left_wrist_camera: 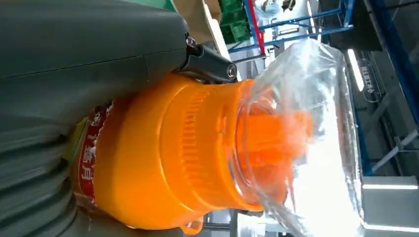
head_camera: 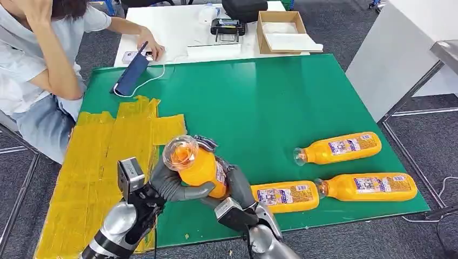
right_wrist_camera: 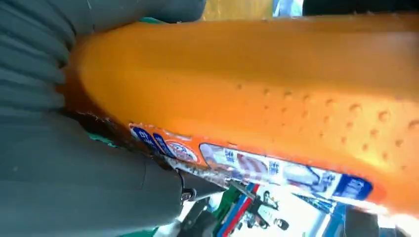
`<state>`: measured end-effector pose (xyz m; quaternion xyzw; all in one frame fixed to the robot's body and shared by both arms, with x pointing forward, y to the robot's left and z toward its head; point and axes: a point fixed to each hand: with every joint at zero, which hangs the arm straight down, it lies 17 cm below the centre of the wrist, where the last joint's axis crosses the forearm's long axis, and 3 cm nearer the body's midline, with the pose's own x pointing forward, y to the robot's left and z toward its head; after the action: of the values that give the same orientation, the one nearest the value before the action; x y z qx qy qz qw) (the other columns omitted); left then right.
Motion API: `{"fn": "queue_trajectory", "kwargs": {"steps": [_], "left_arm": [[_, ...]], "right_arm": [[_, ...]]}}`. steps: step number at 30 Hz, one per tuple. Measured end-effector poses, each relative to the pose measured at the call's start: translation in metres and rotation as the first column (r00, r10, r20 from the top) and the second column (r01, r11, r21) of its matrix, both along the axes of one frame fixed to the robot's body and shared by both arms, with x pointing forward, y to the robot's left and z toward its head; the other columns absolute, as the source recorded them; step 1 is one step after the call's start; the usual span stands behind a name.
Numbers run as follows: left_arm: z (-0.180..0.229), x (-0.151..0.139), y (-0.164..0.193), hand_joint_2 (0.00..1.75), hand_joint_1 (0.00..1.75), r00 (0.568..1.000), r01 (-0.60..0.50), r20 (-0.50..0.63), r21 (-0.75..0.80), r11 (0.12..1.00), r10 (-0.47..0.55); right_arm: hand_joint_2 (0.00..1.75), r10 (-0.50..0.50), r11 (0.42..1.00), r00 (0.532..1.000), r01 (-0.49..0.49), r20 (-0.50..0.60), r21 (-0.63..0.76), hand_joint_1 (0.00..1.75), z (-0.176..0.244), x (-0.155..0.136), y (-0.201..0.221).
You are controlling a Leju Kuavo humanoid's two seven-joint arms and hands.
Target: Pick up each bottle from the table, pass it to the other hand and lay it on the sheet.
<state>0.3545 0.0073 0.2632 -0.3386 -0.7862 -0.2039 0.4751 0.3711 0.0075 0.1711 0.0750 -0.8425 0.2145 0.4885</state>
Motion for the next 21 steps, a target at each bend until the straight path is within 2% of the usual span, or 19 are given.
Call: {"fn": "queue_trajectory", "kwargs": {"steps": [15, 16, 21], "left_arm": [[0.0036, 0.0004, -0.003, 1.75, 0.77, 1.0, 0.001, 0.006, -0.003, 1.0, -0.001], [0.0038, 0.0004, -0.0029, 1.75, 0.0, 1.0, 0.001, 0.007, -0.004, 1.0, -0.001], [-0.0007, 0.0022, -0.0028, 1.75, 0.0, 1.0, -0.014, 0.007, 0.017, 1.0, 0.014]], "right_arm": [[1.75, -0.012, 1.0, 1.0, 0.012, 0.009, 0.011, 1.75, 0.0053, -0.0002, -0.0051], [1.75, -0.012, 1.0, 1.0, 0.012, 0.009, 0.011, 1.75, 0.0055, -0.0002, -0.0051], [1.75, -0.022, 1.0, 1.0, 0.021, 0.021, 0.018, 1.75, 0.0104, 0.0008, -0.007]]}}
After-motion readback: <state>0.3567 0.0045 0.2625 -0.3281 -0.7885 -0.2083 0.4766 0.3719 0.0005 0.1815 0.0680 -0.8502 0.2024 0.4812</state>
